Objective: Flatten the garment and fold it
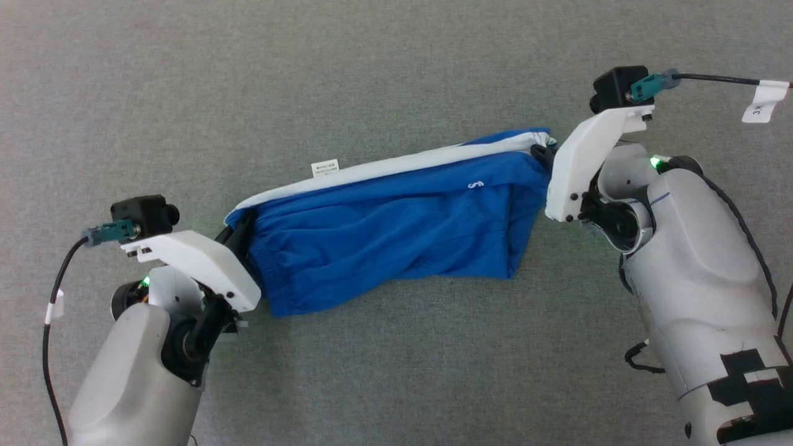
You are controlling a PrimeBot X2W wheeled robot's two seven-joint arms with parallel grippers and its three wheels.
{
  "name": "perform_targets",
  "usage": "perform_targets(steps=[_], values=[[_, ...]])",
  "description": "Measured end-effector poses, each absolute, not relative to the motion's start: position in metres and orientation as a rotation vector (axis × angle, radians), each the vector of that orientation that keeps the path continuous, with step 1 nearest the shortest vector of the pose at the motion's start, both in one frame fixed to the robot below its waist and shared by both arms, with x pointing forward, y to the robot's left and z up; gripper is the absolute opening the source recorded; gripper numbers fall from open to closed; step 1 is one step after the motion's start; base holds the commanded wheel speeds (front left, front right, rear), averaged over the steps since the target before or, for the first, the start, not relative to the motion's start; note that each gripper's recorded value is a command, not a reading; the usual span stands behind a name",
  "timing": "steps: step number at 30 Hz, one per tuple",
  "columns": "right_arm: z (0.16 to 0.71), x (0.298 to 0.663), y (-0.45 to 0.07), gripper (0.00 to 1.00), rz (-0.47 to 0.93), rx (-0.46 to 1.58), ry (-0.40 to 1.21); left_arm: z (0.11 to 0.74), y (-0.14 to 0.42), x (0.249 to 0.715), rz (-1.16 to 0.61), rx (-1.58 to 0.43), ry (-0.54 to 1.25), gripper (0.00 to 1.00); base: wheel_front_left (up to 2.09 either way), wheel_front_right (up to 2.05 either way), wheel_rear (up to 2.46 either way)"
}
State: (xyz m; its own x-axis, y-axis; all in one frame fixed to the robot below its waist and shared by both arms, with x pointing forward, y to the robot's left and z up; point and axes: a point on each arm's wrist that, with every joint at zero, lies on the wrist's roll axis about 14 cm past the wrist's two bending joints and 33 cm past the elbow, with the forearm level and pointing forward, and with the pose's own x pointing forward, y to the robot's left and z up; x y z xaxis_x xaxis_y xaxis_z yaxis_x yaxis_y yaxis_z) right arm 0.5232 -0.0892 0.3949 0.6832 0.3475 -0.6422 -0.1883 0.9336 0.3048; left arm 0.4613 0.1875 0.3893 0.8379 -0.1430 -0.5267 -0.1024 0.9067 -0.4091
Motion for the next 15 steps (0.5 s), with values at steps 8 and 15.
perform_targets(steps=[8,15], values=[[0.426,0.53,-0.085,1.0,0.306,0.268,0.63,0.412,0.198,0.46,0.007,-0.456,0.498,1.0,0.0,0.0,0.0],[0.455,0.516,-0.109,1.0,0.252,0.204,0.495,0.46,0.212,0.446,0.004,-0.316,0.291,1.0,0.0,0.0,0.0]])
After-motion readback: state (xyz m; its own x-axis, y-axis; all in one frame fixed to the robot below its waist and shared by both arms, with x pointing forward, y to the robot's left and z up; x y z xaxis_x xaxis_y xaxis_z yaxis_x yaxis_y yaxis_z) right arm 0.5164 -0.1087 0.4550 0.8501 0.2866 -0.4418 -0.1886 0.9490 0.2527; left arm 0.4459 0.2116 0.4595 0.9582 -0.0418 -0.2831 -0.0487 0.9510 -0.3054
